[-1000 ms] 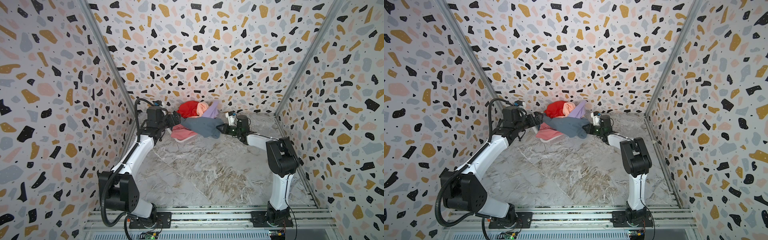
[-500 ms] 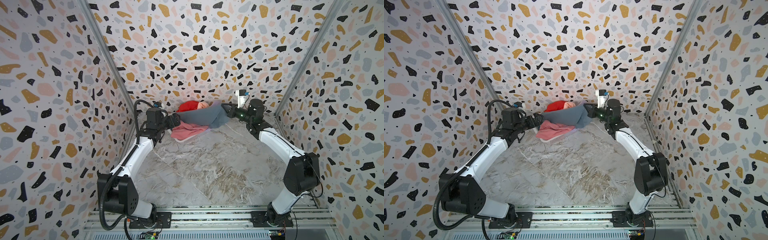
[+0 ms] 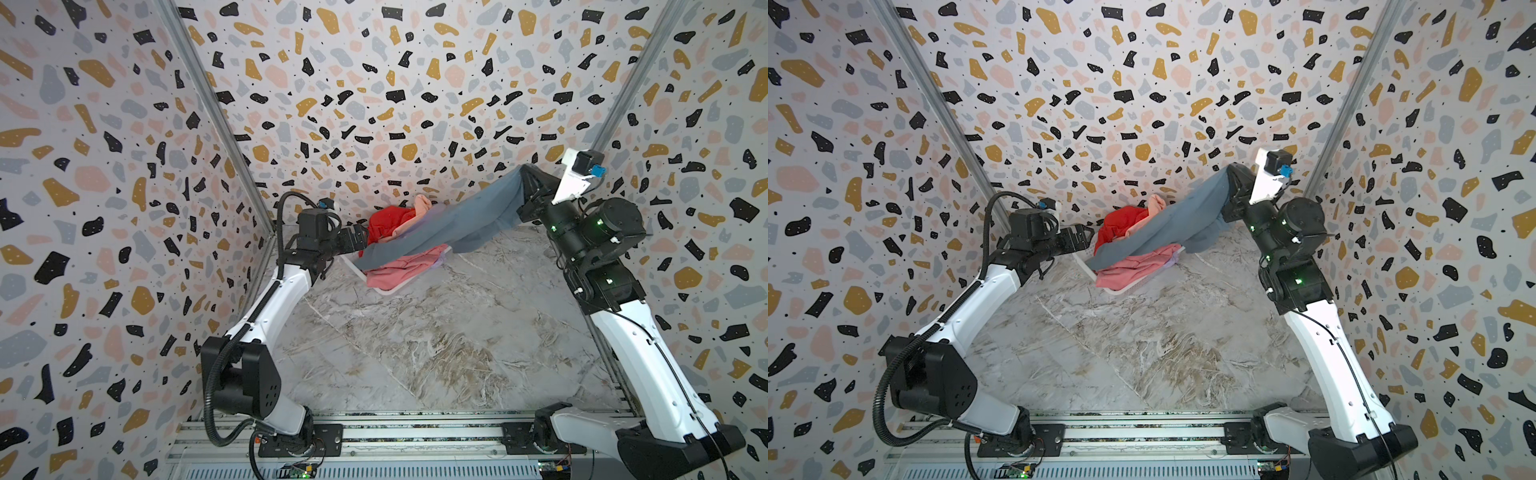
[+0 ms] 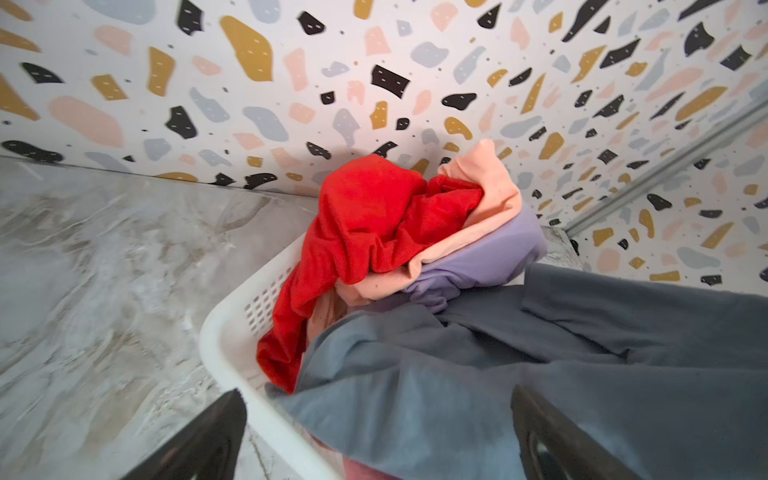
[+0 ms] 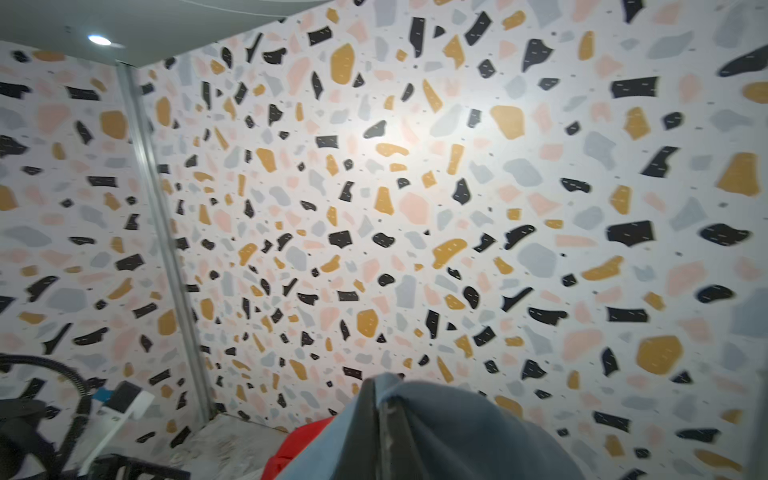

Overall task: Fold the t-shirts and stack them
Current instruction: 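Lift the grey-blue shirt high out of the basket with the right gripper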

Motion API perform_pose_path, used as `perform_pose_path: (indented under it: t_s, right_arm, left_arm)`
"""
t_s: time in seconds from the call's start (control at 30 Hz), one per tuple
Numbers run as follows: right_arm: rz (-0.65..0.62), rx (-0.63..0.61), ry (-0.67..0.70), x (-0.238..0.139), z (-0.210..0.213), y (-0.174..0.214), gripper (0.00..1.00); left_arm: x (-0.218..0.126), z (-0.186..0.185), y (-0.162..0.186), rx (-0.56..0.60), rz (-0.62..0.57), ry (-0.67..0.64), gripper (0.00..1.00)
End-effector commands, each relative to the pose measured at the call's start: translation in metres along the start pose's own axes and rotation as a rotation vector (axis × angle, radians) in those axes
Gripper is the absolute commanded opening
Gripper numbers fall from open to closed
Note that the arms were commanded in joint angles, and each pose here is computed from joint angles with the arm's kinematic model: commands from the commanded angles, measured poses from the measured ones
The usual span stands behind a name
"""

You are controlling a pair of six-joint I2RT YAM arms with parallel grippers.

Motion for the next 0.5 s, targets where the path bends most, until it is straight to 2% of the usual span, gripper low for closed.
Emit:
perform_pose_path:
  t_s: [0.0, 0.2, 0.47]
  right_arm:
    - [-0.073, -0.069, 0.122, -0.011, -0.018, -0.023, 0.00]
    - [-0.272, -0.186, 0.204, -0.028, -0.029, -0.095, 0.00]
    - [-0.457, -0.338, 0.500, -0.080, -0.051, -0.159, 0.00]
  left_arm:
    - [0.018, -0.012, 0.015, 0.042, 0.079, 0.046, 1.00]
    - [0.045, -0.027, 0.037, 0.045, 0.157, 0.078, 1.00]
    - [0.058, -0.064, 0.052, 0.135, 0.211, 0.122, 1.00]
Point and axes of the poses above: each gripper's point midway between its finger pads, its own x axis out along the fingers, its own z axis along the line the jaws close on, y = z × x, the point moved 8 cm from there along -x, back along the fingers, and after that the axes turned 14 degrees about -x, right-handed, at the moved point
